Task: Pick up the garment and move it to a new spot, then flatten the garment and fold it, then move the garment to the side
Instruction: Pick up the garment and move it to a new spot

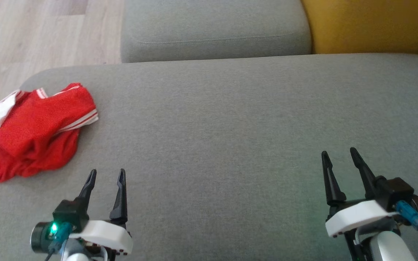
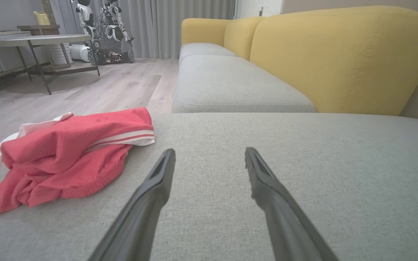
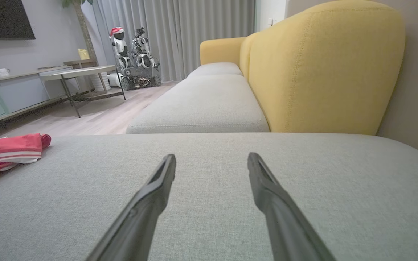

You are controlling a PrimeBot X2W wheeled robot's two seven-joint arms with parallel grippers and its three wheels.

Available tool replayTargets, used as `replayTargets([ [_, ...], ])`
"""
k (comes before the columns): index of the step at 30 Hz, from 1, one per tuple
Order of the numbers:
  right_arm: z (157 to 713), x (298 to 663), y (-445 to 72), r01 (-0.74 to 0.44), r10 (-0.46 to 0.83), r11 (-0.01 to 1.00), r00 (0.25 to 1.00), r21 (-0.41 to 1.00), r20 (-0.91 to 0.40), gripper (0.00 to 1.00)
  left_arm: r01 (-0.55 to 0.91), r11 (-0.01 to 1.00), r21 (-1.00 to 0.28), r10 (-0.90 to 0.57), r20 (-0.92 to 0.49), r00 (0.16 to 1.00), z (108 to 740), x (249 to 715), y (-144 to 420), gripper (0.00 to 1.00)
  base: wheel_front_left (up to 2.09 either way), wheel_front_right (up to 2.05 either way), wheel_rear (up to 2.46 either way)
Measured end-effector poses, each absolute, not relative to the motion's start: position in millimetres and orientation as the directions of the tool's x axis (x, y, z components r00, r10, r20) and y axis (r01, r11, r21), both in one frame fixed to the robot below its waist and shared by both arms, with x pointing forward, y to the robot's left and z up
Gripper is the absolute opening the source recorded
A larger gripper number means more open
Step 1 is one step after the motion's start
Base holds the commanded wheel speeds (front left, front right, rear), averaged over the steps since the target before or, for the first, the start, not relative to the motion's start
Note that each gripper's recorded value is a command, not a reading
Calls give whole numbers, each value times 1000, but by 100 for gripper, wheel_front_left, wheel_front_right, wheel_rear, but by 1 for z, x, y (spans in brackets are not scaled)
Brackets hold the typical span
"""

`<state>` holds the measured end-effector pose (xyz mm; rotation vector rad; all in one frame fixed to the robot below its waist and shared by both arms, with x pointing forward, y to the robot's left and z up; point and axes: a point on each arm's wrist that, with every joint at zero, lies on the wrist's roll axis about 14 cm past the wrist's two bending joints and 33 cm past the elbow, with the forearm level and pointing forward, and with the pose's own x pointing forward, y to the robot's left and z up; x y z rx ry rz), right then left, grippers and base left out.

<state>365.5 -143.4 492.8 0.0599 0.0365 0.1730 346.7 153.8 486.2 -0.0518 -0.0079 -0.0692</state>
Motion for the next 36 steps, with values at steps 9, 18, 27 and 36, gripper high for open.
replayTargets([
  [9,495,375,-105,-284,286,957,957,51,-38,100,-58,997,-48,59,17,998,489,335,192,100,0,0,0],
  [18,495,381,-50,-433,435,900,899,48,-45,100,-241,971,-8,241,24,970,491,302,253,100,0,0,0],
  [27,495,383,-19,-514,515,857,855,43,-52,100,-326,945,0,326,33,945,494,280,278,100,0,0,0],
  [36,494,383,-16,-521,523,852,850,45,-57,100,-341,940,-7,341,35,939,496,278,281,100,0,0,0],
])
